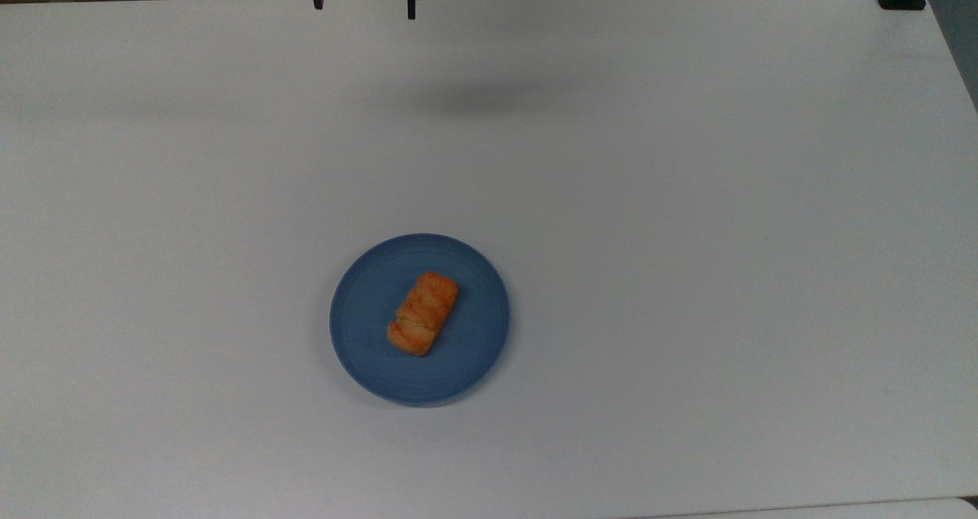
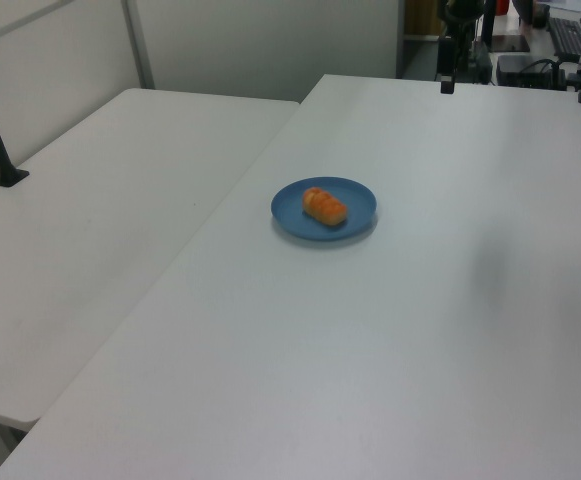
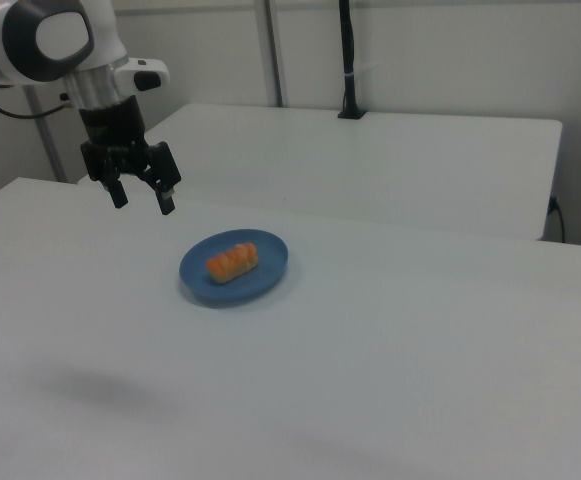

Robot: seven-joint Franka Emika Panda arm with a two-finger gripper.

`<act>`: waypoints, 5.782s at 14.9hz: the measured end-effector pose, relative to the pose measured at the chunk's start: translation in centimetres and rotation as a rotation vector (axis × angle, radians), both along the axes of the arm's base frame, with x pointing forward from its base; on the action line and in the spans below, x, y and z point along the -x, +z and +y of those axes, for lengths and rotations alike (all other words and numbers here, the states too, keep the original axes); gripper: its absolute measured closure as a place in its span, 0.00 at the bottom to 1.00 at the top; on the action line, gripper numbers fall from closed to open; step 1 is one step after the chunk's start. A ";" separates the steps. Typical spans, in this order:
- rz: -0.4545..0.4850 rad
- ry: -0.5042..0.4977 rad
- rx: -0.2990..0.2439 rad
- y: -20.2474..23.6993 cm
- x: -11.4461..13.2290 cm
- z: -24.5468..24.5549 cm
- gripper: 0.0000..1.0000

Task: Put the bread on the table
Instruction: 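Move the open gripper down over the orange bread roll on the plate, then close the gripper around the bread roll and lift it, then carry the held bread roll off the plate and lower it onto the table, then open the gripper to release the bread roll on the table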

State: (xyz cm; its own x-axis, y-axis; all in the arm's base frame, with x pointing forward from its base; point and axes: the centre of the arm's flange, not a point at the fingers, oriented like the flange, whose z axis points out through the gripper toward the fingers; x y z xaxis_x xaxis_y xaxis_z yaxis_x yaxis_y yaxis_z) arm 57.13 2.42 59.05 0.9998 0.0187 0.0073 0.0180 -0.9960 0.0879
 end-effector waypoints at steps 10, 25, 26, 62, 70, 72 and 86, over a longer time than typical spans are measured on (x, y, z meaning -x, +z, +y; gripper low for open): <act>0.004 0.001 0.002 -0.5 -0.3 0.1 0.00; -0.266 -0.325 -0.019 -13.1 -12.2 3.7 0.00; -0.288 -0.331 -0.024 -14.5 -13.1 4.0 0.00; -0.402 -0.214 0.009 -23.4 -16.3 6.6 0.70; -0.371 0.093 0.145 -18.2 -17.3 -6.2 0.70; -0.394 0.157 0.181 -18.0 -17.4 -10.1 0.70; -0.474 0.205 0.189 -27.8 -18.0 -16.7 0.54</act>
State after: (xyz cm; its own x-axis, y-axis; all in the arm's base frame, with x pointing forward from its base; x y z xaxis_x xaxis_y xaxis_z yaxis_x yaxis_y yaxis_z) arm 75.15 -14.24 31.23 0.8635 0.2577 0.4336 0.1252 -0.9422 0.3108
